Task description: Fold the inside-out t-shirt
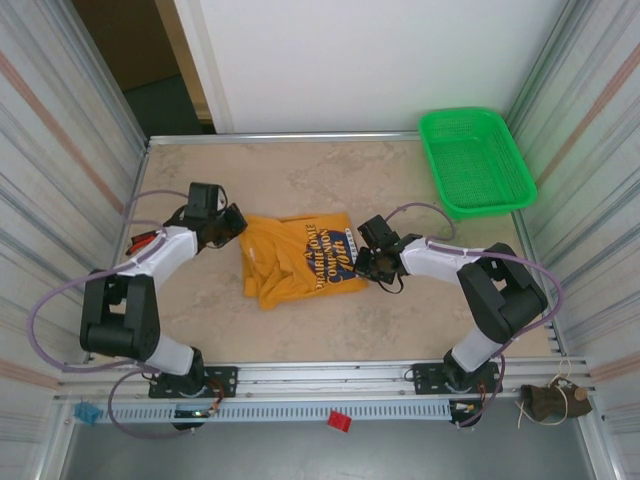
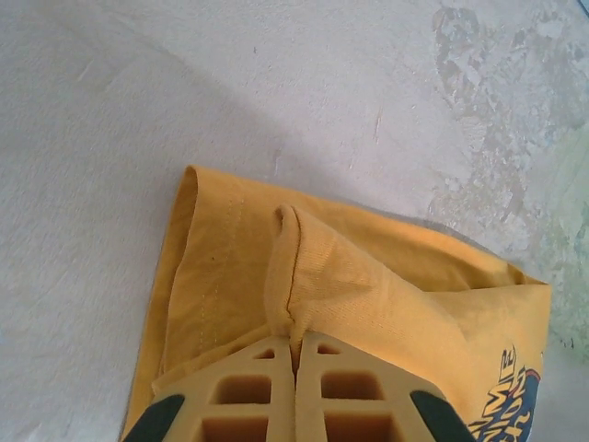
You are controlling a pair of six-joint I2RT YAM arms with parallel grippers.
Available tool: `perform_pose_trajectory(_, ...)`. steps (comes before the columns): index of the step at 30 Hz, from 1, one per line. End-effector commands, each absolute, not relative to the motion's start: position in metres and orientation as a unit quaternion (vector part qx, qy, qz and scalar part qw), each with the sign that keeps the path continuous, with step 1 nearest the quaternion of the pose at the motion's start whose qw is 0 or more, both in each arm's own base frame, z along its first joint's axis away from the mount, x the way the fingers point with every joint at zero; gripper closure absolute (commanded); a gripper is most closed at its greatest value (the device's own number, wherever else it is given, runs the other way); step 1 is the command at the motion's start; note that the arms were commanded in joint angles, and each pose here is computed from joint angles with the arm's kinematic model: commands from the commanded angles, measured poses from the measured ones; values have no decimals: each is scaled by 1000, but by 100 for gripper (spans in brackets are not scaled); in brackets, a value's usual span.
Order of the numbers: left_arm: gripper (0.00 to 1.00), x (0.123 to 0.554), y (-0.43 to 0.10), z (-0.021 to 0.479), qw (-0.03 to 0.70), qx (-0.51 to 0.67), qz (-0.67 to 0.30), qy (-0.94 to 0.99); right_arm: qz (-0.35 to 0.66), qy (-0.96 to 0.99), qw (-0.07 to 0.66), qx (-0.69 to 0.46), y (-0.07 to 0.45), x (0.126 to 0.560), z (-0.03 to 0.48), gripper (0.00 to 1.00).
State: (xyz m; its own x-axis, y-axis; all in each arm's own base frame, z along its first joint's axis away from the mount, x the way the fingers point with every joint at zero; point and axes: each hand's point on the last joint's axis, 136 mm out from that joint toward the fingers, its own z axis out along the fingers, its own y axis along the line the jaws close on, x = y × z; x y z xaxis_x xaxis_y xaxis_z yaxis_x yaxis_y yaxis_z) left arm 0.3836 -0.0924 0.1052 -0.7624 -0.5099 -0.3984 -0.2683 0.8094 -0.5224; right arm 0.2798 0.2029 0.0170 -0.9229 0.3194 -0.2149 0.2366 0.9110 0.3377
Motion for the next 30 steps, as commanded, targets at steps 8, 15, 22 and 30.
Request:
perform_pose_trajectory(8, 52, 445, -89, 104, 276, -181, -239, 913, 98, 980, 88, 150, 178, 249, 1, 97)
perform_pose_trajectory(15, 38, 386, -97, 144, 296, -166, -228, 912, 128, 971, 175, 99, 185, 286, 83, 76)
perform_pose_trajectory(22, 42, 291, -140, 111, 260, -146, -221, 929, 115, 978, 173, 32, 204, 355, 90, 44)
perform_pose_trajectory(30, 43, 250, -165, 74, 246, -140, -220, 934, 121, 984, 130, 9, 217, 405, 42, 38)
